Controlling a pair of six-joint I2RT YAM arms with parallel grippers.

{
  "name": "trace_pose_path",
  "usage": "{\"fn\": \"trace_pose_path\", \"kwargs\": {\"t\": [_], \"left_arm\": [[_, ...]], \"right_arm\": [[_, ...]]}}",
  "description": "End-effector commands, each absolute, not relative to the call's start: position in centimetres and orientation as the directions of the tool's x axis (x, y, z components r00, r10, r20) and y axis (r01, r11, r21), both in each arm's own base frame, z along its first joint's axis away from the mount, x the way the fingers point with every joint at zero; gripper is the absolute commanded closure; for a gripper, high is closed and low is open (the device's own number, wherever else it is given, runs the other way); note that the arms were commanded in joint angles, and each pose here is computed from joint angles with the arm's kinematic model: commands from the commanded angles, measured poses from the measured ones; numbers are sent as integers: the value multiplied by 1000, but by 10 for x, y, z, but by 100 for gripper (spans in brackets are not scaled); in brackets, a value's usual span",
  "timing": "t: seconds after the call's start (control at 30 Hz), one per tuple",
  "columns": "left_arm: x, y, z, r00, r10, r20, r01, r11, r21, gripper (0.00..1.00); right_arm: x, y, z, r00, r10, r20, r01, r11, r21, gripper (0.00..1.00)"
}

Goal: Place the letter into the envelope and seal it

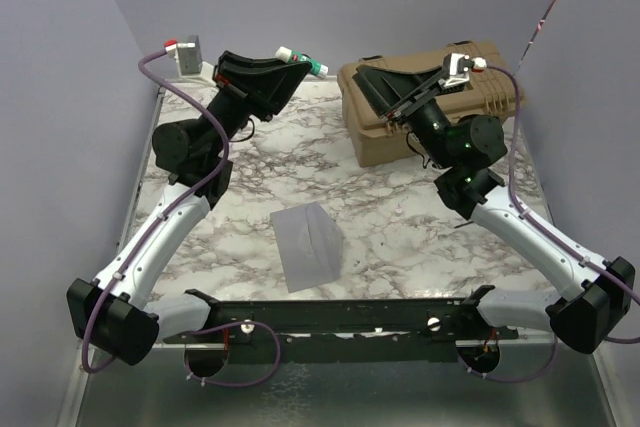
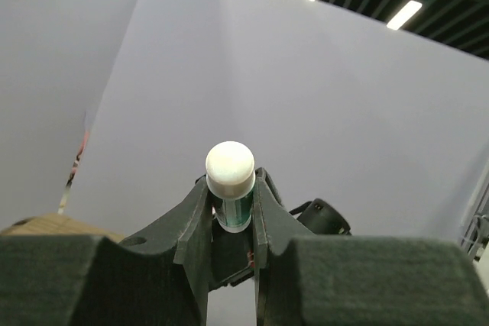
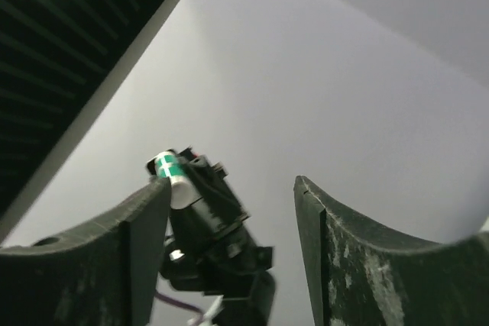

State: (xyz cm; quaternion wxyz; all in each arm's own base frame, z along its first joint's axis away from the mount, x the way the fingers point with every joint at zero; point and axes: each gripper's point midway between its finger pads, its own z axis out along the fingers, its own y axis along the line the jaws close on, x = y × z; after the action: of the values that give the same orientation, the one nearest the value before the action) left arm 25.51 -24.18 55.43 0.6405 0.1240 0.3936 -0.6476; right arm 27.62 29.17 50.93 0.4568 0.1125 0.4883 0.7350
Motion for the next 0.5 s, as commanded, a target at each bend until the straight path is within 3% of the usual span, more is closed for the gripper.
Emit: {"fn": "trace_pose_path", "kwargs": {"t": [0.0,0.1,0.2,0.47], "left_arm": [[233,-213,594,-79,-834,-546,945,112,-307,100],[236,-213,590,-106,-837,-537,935,101,-341,100],[238,-214,586,-144,-837,-527,924,77,-375,100],[248,-223,568,-265,-815,-515,878,16,-477,100]], "right_arm": [[275,276,523,-241,790,-564,-783,185,594,30],[261,287,516,-30,648,-761,-890,329,315,26],[253,299,509,173,482,-859,-921,388,32,26],[254,299,533,608,285,-741,-757,490,-433,27]]}}
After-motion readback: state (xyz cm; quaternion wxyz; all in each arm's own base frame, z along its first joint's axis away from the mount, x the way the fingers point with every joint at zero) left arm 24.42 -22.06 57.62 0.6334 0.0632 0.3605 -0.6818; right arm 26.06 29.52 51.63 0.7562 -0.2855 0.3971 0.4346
